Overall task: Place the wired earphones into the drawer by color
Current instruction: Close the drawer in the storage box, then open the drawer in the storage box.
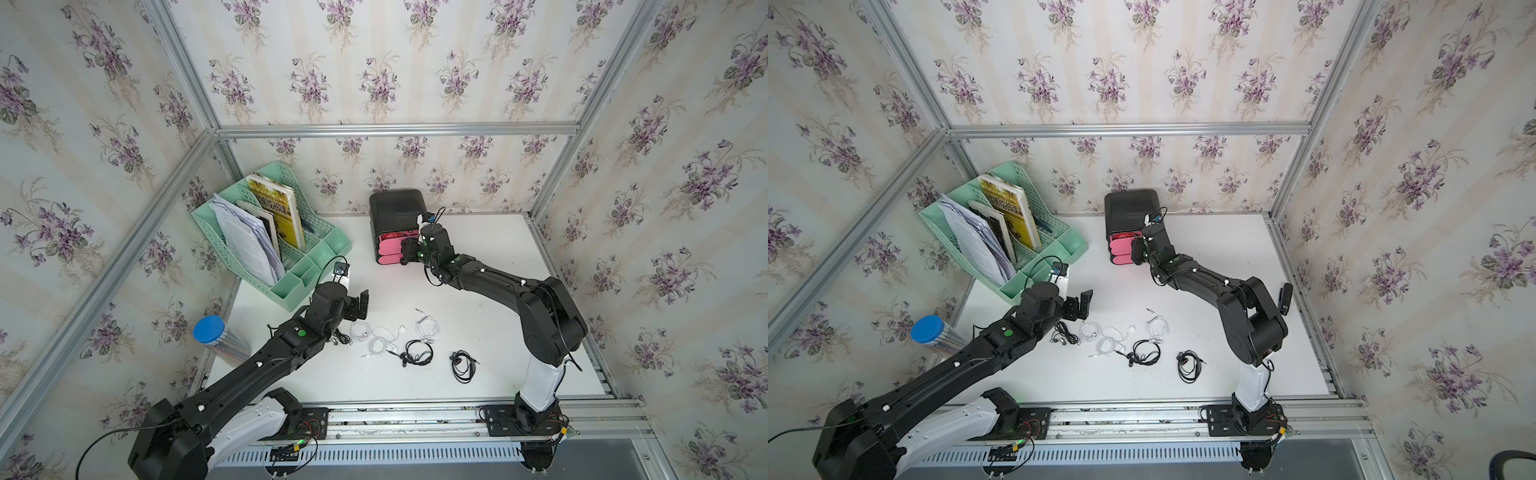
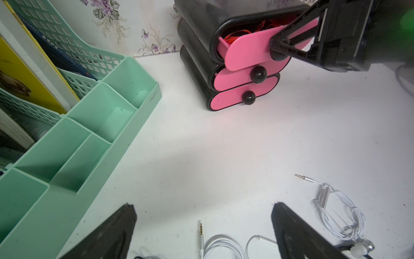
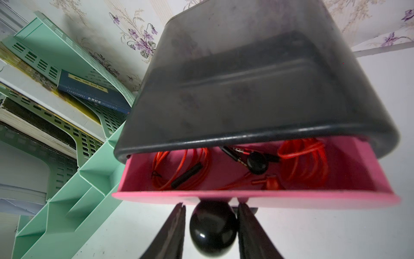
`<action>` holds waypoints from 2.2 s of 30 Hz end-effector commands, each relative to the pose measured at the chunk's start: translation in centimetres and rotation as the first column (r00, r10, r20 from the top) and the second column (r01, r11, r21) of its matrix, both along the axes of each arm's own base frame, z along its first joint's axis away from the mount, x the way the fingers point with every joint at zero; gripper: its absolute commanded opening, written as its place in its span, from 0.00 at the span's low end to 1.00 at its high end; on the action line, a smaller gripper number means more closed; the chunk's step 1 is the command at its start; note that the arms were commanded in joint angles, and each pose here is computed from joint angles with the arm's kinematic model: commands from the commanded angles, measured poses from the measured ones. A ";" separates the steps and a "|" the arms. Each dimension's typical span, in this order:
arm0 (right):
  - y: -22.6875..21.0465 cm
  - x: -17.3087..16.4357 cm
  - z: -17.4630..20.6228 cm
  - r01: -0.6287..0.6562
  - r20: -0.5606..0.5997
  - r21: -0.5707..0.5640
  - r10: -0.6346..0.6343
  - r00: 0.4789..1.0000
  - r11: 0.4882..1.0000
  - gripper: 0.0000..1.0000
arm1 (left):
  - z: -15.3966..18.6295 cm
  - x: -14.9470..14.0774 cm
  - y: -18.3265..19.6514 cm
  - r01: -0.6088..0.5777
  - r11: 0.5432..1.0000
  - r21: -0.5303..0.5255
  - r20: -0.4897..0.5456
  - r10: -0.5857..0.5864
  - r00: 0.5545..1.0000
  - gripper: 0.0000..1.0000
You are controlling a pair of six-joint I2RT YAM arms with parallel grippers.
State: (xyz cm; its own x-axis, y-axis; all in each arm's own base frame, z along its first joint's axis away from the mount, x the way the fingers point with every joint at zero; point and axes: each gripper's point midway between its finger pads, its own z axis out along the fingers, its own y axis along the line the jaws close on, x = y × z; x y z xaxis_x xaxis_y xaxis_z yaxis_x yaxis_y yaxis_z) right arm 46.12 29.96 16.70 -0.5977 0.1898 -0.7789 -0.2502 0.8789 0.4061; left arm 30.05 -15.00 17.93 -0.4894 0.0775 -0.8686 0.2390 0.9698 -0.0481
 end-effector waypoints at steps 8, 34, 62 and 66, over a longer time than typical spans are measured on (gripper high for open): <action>0.9 1.7 1.2 -0.017 0.046 0.037 0.015 0.999 0.999 0.43 | 0.5 0.2 0.1 -0.007 1.000 -0.004 0.012 0.007 1.000 0.99; 0.0 0.6 2.2 -0.019 0.071 0.051 0.016 0.997 0.999 0.49 | 0.3 0.2 0.0 -0.003 1.000 0.000 0.009 0.003 1.000 0.99; 0.1 0.4 -4.8 0.018 -0.054 0.075 -0.014 0.998 0.997 0.52 | 0.3 0.3 0.1 -0.011 1.000 0.008 0.003 0.011 1.000 0.99; 0.4 1.0 -4.9 0.020 -0.054 0.083 -0.015 0.998 0.996 0.51 | 0.3 0.3 0.1 -0.013 1.000 0.009 0.003 0.013 1.000 0.99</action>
State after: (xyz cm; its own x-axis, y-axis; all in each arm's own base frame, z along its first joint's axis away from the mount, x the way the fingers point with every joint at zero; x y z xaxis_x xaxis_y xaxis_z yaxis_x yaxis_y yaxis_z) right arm 46.52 29.97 10.98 -0.6539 0.2396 -0.7176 -0.2030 0.8582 0.4715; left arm 30.25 -15.10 17.87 -0.4957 0.0820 -0.8646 0.2366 0.9706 -0.0436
